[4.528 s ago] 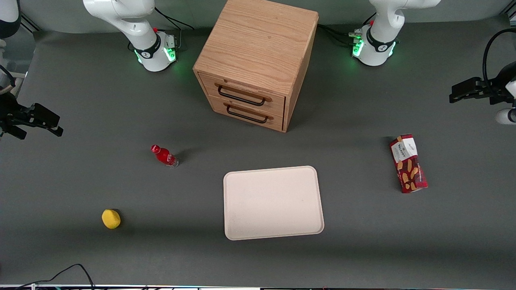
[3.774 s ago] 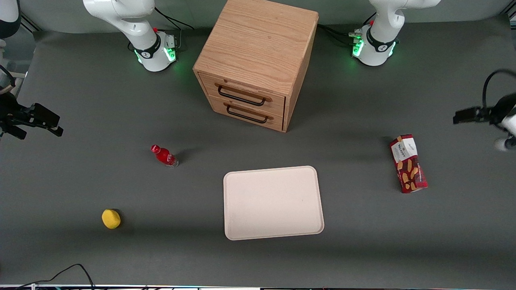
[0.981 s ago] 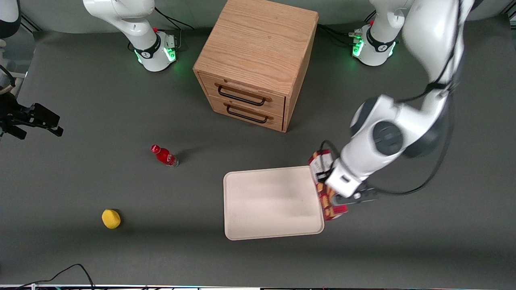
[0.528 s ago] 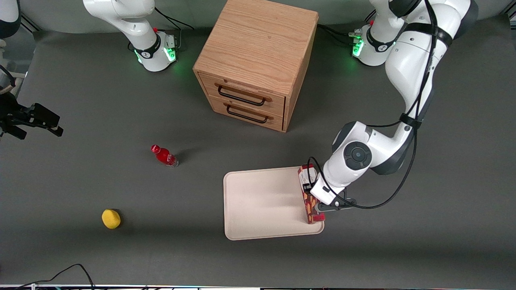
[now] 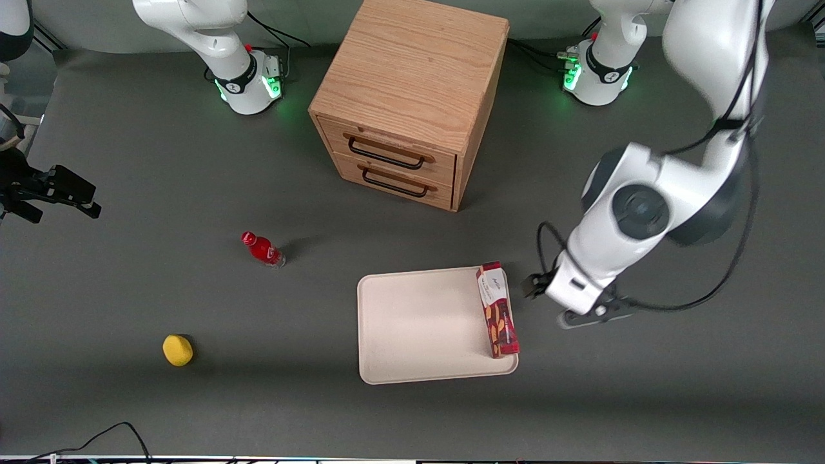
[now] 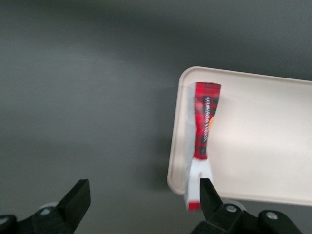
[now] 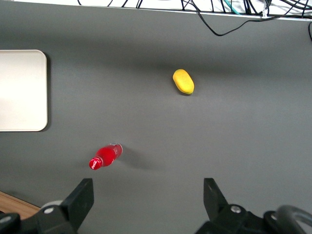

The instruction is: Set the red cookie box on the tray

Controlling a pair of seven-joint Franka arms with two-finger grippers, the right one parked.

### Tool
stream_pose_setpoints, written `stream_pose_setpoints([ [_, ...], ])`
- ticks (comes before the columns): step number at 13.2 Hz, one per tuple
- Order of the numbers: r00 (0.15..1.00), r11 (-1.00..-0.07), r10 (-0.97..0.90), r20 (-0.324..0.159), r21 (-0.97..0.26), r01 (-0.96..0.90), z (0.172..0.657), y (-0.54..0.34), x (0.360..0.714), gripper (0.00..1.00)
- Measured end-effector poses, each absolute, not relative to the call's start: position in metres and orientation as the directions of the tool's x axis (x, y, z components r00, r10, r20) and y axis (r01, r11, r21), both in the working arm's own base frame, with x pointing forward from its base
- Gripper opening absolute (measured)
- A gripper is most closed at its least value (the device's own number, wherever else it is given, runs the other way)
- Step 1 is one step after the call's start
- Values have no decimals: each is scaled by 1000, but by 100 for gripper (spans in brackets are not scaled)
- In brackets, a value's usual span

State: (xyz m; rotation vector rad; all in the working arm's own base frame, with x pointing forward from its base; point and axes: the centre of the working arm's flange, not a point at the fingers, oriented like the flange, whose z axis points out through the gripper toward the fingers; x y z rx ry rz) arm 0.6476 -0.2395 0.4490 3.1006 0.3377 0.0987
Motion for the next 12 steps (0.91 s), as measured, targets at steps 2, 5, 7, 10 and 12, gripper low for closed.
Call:
stream_pose_setpoints([
  [2, 978, -978, 207, 19, -3, 207, 507, -202, 627, 100],
  [5, 989, -991, 132, -66, 17, 134, 583, -93, 594, 100],
  [7, 991, -995, 96, -92, 24, 99, 610, -39, 567, 100],
  [10, 991, -997, 59, -124, 32, 64, 595, -10, 525, 100],
  [12, 989, -997, 59, -135, 34, 64, 588, -6, 509, 100],
])
